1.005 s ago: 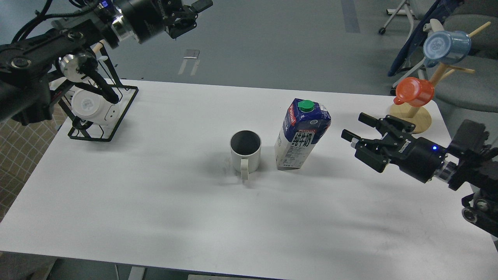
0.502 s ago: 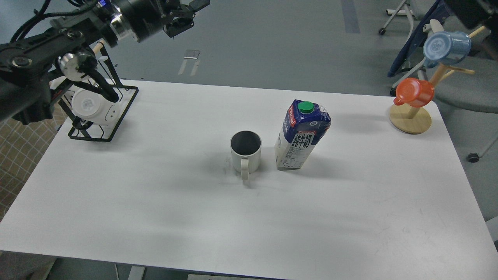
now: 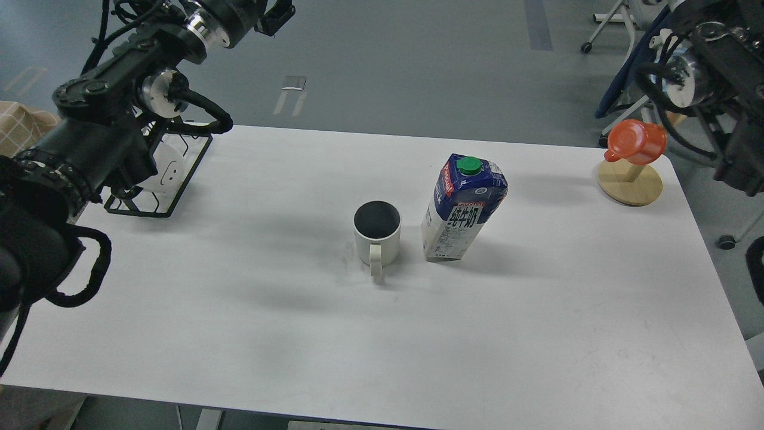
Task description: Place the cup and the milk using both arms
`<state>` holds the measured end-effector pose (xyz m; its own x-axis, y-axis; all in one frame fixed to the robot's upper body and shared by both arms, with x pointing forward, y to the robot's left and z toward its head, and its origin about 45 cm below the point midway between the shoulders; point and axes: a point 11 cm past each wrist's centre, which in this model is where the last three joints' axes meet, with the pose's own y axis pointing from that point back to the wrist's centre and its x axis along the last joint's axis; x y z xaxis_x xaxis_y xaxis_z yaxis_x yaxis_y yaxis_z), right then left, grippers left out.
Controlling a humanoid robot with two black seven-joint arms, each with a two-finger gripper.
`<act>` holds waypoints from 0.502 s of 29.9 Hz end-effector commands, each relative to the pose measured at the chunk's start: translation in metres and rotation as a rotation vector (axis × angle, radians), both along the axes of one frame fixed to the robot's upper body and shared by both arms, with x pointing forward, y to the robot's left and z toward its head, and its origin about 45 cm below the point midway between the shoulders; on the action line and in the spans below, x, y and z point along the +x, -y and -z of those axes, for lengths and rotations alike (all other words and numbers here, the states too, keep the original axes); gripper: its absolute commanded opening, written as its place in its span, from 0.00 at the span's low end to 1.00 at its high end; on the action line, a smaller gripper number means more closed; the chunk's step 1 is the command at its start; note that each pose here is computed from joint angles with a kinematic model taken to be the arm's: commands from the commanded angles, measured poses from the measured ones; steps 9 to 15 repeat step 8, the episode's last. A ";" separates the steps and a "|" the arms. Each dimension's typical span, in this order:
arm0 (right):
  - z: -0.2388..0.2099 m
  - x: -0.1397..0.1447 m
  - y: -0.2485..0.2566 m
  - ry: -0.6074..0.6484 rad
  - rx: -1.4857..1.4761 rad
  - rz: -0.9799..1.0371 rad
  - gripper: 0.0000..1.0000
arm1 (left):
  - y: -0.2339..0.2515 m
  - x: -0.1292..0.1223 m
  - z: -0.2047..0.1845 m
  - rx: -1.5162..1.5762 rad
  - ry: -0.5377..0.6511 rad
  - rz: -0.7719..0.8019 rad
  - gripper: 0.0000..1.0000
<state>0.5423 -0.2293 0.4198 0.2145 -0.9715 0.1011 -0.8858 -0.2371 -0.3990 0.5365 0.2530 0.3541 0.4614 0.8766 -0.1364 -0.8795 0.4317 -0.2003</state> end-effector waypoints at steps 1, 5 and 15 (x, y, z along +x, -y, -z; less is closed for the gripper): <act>0.042 0.000 -0.027 -0.096 0.127 -0.025 1.00 | 0.004 -0.003 0.023 -0.014 -0.053 -0.004 0.96; 0.060 -0.004 -0.030 -0.128 0.188 -0.028 1.00 | 0.011 -0.004 0.032 -0.020 -0.069 0.008 0.96; 0.062 -0.004 -0.034 -0.132 0.193 -0.028 1.00 | 0.016 -0.005 0.033 -0.023 -0.071 0.015 0.96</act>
